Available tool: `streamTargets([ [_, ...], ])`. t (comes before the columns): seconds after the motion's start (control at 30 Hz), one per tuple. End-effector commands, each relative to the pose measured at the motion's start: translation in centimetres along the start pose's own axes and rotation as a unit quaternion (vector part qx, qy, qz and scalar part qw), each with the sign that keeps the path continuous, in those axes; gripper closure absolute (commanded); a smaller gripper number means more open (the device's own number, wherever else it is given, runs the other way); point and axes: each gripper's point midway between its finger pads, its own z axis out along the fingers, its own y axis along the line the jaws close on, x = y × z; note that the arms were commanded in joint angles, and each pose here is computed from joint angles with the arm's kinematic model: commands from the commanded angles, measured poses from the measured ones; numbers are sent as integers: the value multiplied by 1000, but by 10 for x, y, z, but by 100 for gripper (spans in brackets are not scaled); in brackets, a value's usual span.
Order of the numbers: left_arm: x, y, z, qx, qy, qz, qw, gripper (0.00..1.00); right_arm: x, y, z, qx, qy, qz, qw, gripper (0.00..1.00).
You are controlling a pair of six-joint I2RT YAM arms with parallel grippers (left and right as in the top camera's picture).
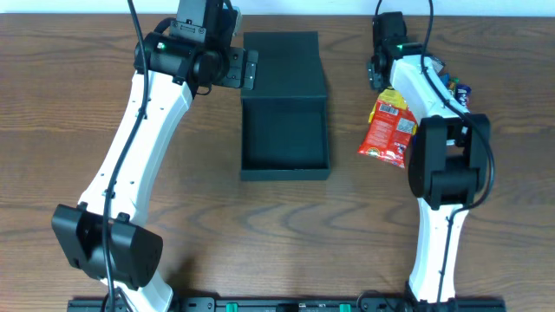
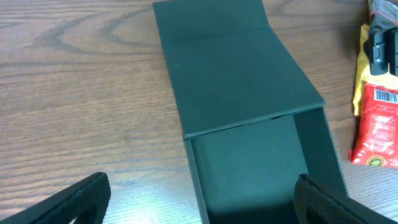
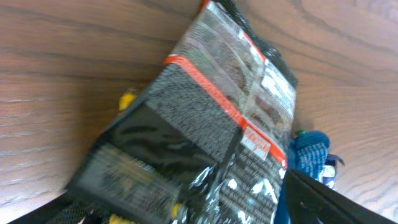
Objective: Pack container
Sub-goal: 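Reach the right gripper to the snack pile and grasp the Haribo bag, then carry the Haribo bag with the right gripper and drop it into the box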
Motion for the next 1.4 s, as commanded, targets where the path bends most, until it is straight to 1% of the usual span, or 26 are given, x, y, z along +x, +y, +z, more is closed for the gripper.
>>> streamTargets([
  [0.0, -1, 3, 1, -5, 0, 9, 1000, 5, -2, -15, 5, 45, -1, 1, 999, 24],
  [0.03, -1, 3, 1, -5, 0, 9, 1000, 5, -3, -16, 6, 46, -4, 4, 999, 31],
  [0.07, -1, 3, 1, -5, 0, 9, 1000, 5, -4, -16, 8, 46, -6, 6, 999, 42],
  [0.1, -1, 3, 1, -5, 1, 9, 1000, 5, -5, -16, 9, 46, -8, 8, 999, 60],
  [0.13, 0, 3, 1, -5, 1, 9, 1000, 5, -5, -16, 10, 46, -8, 8, 999, 71],
  [0.2, 0, 3, 1, -5, 1, 9, 1000, 5, -5, -13, 10, 40, -8, 8, 999, 80],
  [0.3, 0, 3, 1, -5, 2, 9, 1000, 5, -7, -10, 11, 30, -12, 9, 999, 88],
  [0.4, 1, 3, 1, -5, 3, 9, 1000, 5, -7, -9, 10, 28, -13, 9, 999, 99],
  [0.53, 1, 3, 1, -5, 3, 9, 1000, 4, -9, -6, 7, 27, -15, 7, 999, 99],
  [0.63, 1, 4, 1, -6, 3, 9, 1000, 5, -17, -3, -5, 24, -28, 6, 999, 99],
  [0.8, 0, 10, 1, -23, 1, 9, 1000, 5, -49, -8, -52, 11, -78, 17, 997, 99],
  [0.87, -1, 15, 0, -37, 0, 8, 999, 5, -66, -10, -84, -21, -103, 9, 994, 99],
  [0.93, -2, 24, -1, -52, -3, 4, 999, 5, -83, -20, -128, -57, -136, 14, 989, 99],
  [1.03, -6, 40, -3, -68, -10, -12, 998, 5, -96, -25, -188, -123, -180, 3, 976, 99],
  [1.1, -9, 56, -5, -77, -16, -26, 997, 5, -99, -26, -224, -163, -204, -11, 965, 99],
  [1.17, -11, 74, -8, -88, -22, -44, 995, 5, -95, -25, -259, -194, -224, -28, 955, 99],
  [1.27, -13, 112, -15, -111, -31, -78, 990, 5, -78, -8, -315, -254, -250, -89, 930, 99],
  [1.37, -11, 145, -23, -130, -36, -106, 985, 5, -49, 24, -362, -323, -262, -171, 893, 99],
])
